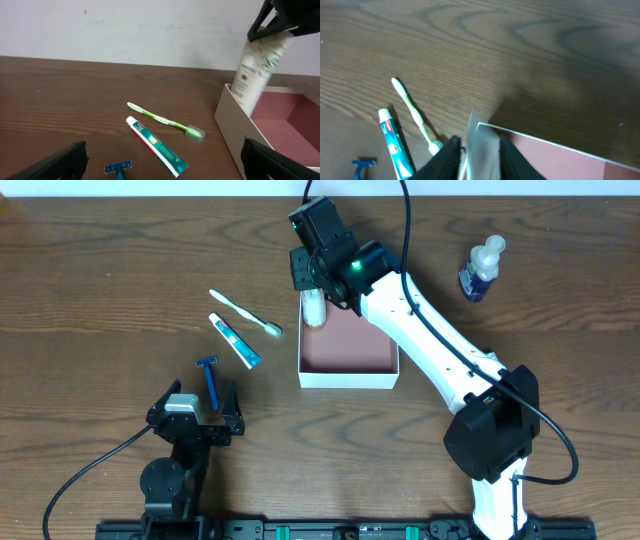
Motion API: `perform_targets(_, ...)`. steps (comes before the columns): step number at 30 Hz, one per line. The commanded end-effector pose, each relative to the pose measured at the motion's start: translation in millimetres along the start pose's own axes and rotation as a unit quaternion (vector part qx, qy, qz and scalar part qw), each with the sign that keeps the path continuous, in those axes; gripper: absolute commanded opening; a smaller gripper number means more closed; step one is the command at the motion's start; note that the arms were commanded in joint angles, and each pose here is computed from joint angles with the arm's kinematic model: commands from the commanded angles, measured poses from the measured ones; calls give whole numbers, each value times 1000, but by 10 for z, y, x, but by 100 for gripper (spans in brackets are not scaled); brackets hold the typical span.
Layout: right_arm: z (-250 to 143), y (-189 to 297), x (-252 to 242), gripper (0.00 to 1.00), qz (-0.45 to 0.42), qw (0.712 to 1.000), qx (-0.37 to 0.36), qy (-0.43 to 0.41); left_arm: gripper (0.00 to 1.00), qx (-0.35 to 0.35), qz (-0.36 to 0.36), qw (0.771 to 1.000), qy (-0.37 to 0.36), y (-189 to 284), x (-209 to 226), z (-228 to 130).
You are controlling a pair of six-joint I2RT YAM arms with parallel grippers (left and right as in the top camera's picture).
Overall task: Pack container
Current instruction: 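Release the tube upright in box, move right gripper to soap bottle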
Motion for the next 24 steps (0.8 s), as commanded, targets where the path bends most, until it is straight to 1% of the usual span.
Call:
perform_targets(1, 11, 49, 63, 33, 7, 1000, -4, 0, 98, 24, -11, 1000, -4, -10, -31, -140)
perform_targets(6, -7, 53, 91, 40, 11, 1000, -1, 2, 98, 24, -11, 1000, -4, -10, -31, -140)
perform_targets(10, 16, 99, 104, 42, 15, 1000, -6, 3, 98, 24, -11, 1000, -4, -10, -31, -140)
perform_targets(13, 83, 216, 133, 50, 23, 1000, -17, 11, 98, 24, -11, 1000, -4, -10, -31, -140)
perform_targets(14, 119, 285, 147, 54, 27, 999, -23, 14, 98, 24, -11, 1000, -4, -10, -31, -140)
perform_targets(18, 292, 594, 157, 63, 42, 997, -53, 25, 98, 24, -11, 1000, -4, -10, -31, -140)
perform_targets(21, 498, 901, 16, 66, 44, 996, -82, 12, 98, 24, -11, 1000, -4, -10, -31, -140)
perform_targets(24, 694, 1185, -254, 67, 30, 994, -105, 2, 98, 24, -11, 1000, -4, -10, -31, -140)
Point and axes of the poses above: each gripper's point midway between its finger pads, its own y axis back along the fingers, its own x axis along the line the jaws close on, z = x × y, the point moved 4 cm from there along y, back along the fingers, and after that the axes turned 11 degrees about -y, right-handed, at the moved point
